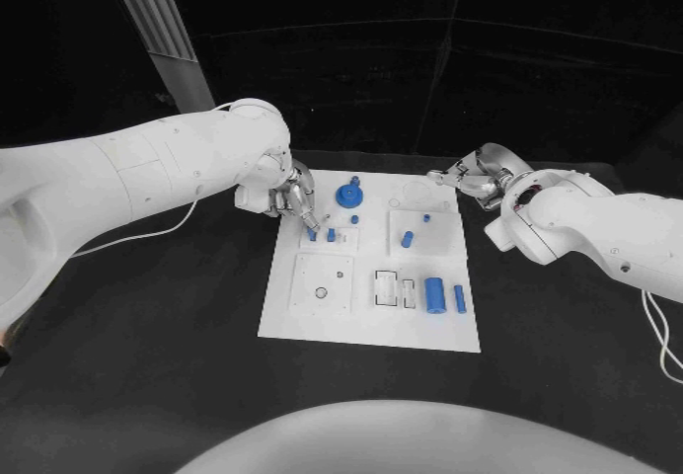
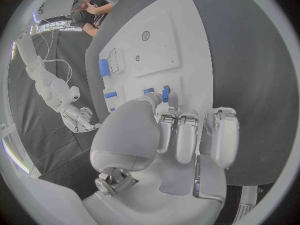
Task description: Assemble the parts on the task board
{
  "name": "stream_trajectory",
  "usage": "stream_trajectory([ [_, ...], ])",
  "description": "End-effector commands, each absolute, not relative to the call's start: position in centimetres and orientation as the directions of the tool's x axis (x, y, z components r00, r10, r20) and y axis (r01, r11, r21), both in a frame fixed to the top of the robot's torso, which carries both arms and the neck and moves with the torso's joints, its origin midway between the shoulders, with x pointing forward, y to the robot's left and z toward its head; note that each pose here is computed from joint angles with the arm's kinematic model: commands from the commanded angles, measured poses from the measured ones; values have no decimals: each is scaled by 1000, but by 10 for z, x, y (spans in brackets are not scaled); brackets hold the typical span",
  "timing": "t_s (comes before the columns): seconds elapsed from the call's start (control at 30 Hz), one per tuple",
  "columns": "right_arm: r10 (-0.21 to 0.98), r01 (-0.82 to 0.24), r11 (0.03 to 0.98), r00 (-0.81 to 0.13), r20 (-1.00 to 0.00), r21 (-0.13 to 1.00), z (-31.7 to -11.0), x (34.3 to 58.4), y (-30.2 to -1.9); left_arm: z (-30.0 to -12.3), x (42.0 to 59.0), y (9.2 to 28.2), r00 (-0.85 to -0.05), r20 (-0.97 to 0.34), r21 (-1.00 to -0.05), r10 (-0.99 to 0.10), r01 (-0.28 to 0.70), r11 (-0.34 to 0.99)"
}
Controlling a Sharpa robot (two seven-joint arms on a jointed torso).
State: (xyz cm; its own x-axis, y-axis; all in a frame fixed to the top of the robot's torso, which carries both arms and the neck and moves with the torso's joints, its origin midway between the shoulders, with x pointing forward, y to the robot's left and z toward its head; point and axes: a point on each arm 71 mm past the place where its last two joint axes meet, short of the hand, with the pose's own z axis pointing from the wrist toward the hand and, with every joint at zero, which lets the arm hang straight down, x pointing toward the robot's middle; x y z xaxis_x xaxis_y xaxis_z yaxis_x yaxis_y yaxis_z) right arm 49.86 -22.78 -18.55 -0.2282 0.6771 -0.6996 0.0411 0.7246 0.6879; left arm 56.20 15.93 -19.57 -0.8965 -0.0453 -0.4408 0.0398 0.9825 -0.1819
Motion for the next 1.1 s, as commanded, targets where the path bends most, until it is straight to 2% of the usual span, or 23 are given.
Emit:
stream_trajectory([
  [0.03,678,35,724,-226,-700,689,-184,499,-227,-194,563,159,-891,-446,-226,-85,20,974],
  [0.37,678,36,724,-224,-700,689,-184,499,-229,-192,562,168,-857,-493,-294,-152,-1,956],
  [1.1,677,37,725,-222,-701,688,-184,500,-230,-184,545,180,-772,-579,-406,-262,-6,914],
])
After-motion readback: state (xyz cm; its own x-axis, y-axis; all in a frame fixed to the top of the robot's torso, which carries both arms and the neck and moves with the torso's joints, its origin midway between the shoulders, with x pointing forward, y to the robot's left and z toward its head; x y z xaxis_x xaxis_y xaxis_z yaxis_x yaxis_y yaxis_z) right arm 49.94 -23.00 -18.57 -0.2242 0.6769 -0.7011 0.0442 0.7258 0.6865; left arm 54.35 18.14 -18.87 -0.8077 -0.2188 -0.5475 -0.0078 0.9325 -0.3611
